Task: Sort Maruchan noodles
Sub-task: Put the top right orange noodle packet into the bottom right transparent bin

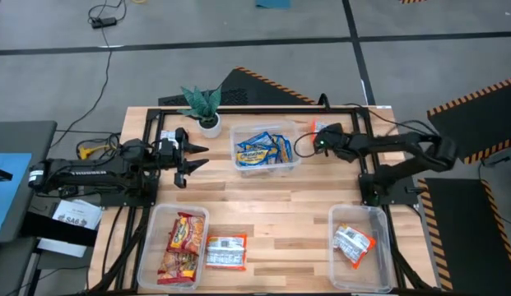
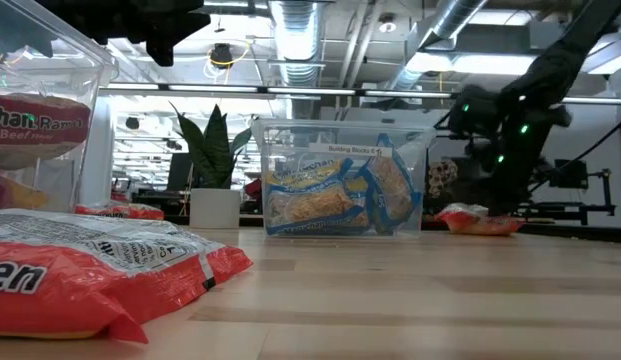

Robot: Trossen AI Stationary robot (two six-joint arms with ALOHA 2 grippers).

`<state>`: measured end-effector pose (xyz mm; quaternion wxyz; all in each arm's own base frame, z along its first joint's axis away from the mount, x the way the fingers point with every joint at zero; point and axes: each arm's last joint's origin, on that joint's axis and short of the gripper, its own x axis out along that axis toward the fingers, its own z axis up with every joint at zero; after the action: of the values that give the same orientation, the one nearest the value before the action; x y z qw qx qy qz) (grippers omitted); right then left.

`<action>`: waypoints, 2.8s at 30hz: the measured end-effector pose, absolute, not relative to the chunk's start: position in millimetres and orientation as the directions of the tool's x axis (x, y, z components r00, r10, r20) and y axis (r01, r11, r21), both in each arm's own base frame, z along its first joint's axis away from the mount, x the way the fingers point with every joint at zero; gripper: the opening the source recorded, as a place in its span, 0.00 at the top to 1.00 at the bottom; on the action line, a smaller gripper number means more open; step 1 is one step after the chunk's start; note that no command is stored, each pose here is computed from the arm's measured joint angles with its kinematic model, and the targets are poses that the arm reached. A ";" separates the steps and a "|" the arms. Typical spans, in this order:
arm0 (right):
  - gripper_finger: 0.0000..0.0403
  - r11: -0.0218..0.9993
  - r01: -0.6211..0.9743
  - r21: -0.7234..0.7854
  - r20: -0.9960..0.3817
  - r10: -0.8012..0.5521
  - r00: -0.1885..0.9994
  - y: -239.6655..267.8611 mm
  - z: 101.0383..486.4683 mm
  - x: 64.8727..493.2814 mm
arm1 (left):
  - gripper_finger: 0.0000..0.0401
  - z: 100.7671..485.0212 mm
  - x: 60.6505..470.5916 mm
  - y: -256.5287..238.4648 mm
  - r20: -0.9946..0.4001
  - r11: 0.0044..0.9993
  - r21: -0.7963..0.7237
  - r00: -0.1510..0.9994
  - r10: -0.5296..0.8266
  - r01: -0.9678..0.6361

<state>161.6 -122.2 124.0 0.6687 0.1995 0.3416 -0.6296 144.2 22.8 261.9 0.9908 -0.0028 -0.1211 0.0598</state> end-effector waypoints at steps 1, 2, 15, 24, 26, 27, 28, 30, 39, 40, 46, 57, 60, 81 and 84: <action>0.98 0.138 0.977 -0.162 -0.702 -0.712 -0.016 -118.3 129.1 160.6 | 0.61 261.8 144.3 22.8 0.238 0.993 -0.020 0.964 0.119 -0.118; 0.98 0.142 0.977 -0.157 -0.690 -0.724 -0.006 -114.9 134.7 159.8 | 0.61 261.6 144.3 22.8 0.236 0.993 -0.020 0.964 0.119 -0.118; 0.98 0.232 0.969 0.081 -0.443 -0.863 0.243 -74.7 210.7 132.3 | 0.61 261.5 144.3 23.4 0.234 0.991 -0.024 0.962 0.137 -0.135; 0.98 0.636 0.725 0.264 -0.302 -0.660 0.688 -35.4 247.9 127.2 | 0.61 260.6 144.5 23.8 0.226 0.988 -0.009 0.963 0.150 -0.152; 0.98 0.731 0.602 0.320 -0.266 -0.540 0.798 -24.0 263.0 126.6 | 0.61 260.6 144.5 23.8 0.226 0.988 -0.009 0.963 0.150 -0.152; 0.98 0.777 0.525 0.347 -0.248 -0.464 0.850 -17.5 270.8 126.2 | 0.61 260.6 144.5 23.8 0.226 0.988 -0.009 0.963 0.150 -0.152; 0.98 0.816 0.444 0.370 -0.231 -0.382 0.895 -11.1 278.6 125.6 | 0.61 260.7 144.5 23.7 0.226 0.988 -0.009 0.963 0.149 -0.151; 0.98 0.866 0.264 0.424 -0.198 -0.196 0.961 2.8 293.7 124.7 | 0.61 260.6 144.5 23.8 0.226 0.988 -0.009 0.963 0.150 -0.152; 0.97 0.708 0.031 0.706 -0.400 0.362 0.842 65.5 311.4 115.3 | 0.61 259.5 144.7 23.8 0.214 0.988 -0.010 0.965 0.150 -0.152; 0.97 0.681 0.067 0.729 -0.440 0.392 0.808 73.1 309.1 115.0 | 0.61 259.1 144.8 23.9 0.210 0.988 -0.011 0.966 0.151 -0.152; 0.97 0.576 0.267 0.773 -0.593 0.504 0.628 117.7 294.1 110.6 | 0.61 257.8 145.1 23.9 0.196 0.988 -0.014 0.969 0.151 -0.151; 0.96 0.450 0.604 0.658 -0.745 0.507 0.434 149.2 275.9 87.9 | 0.61 257.8 145.0 24.2 0.197 0.987 -0.022 0.967 0.160 -0.159; 0.94 0.426 0.659 0.620 -0.771 0.486 0.411 147.3 273.6 83.8 | 0.61 257.8 145.0 24.6 0.197 0.984 -0.026 0.965 0.176 -0.174; 0.88 0.390 0.707 0.590 -0.794 0.438 0.421 138.9 271.7 89.5 | 0.61 257.8 145.0 24.6 0.197 0.984 -0.015 0.964 0.177 -0.177; 0.88 0.417 0.686 0.596 -0.794 0.432 0.427 137.7 271.7 91.4 | 0.61 257.8 145.0 24.6 0.197 0.984 -0.015 0.964 0.177 -0.177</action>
<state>91.4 137.7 271.7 0.6567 0.5312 0.5264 -0.0967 145.0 24.6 257.8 0.9911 0.0013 -0.0992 0.0892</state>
